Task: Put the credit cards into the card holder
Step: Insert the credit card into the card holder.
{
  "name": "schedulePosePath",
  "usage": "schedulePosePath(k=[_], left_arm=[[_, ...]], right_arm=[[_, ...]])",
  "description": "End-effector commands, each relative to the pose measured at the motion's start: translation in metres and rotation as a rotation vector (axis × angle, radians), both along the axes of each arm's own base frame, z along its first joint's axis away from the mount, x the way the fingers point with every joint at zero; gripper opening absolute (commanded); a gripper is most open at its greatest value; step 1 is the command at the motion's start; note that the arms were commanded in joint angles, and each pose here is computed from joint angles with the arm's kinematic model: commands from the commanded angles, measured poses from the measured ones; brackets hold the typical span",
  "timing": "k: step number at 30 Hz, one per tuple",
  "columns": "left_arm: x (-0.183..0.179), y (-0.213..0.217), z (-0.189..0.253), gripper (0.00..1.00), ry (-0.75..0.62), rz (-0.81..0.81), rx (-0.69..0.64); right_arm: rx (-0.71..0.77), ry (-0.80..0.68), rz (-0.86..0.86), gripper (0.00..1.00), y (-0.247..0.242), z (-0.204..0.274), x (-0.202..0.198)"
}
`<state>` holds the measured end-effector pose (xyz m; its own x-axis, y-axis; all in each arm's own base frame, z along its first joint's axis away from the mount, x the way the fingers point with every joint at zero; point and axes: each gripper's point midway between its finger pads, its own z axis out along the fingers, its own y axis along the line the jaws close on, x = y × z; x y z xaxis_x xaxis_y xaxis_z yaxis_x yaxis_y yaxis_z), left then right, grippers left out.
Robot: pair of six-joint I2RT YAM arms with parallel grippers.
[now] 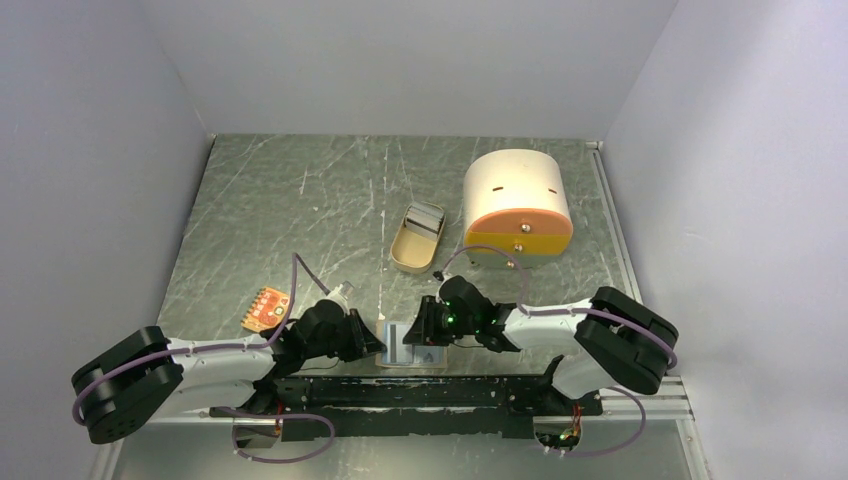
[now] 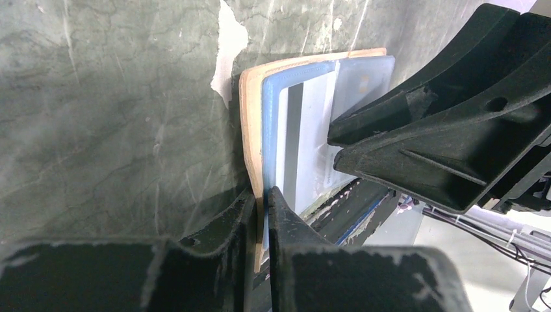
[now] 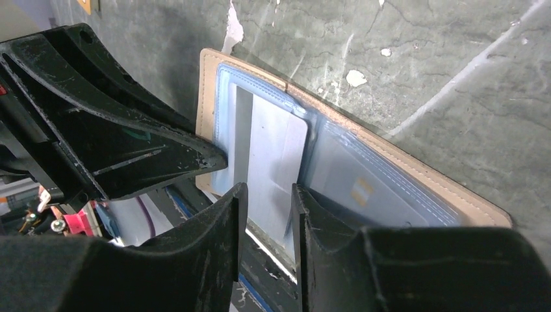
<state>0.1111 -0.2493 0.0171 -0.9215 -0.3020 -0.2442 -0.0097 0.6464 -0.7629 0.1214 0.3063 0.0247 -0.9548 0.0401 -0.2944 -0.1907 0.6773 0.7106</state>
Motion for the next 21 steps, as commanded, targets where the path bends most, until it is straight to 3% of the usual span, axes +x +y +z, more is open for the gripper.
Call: schedulePosePath(k=[1, 16, 21], left_arm=[[0.003, -0.011, 0.015, 0.16, -0.026, -0.032, -0.038], [0.003, -0.017, 0.022, 0.22, -0.045, -0.057, -0.066], [0.005, -0.019, 0.031, 0.24, -0.077, -0.059, -0.097]], right_arm=[[0.011, 0.011, 0.004, 0.36, 0.003, -0.003, -0.004], [0.077, 0.009, 0.015, 0.36, 0.013, 0.002, -0.004], [0.126, 0.033, 0.010, 0.32, 0.015, 0.006, -0.008]])
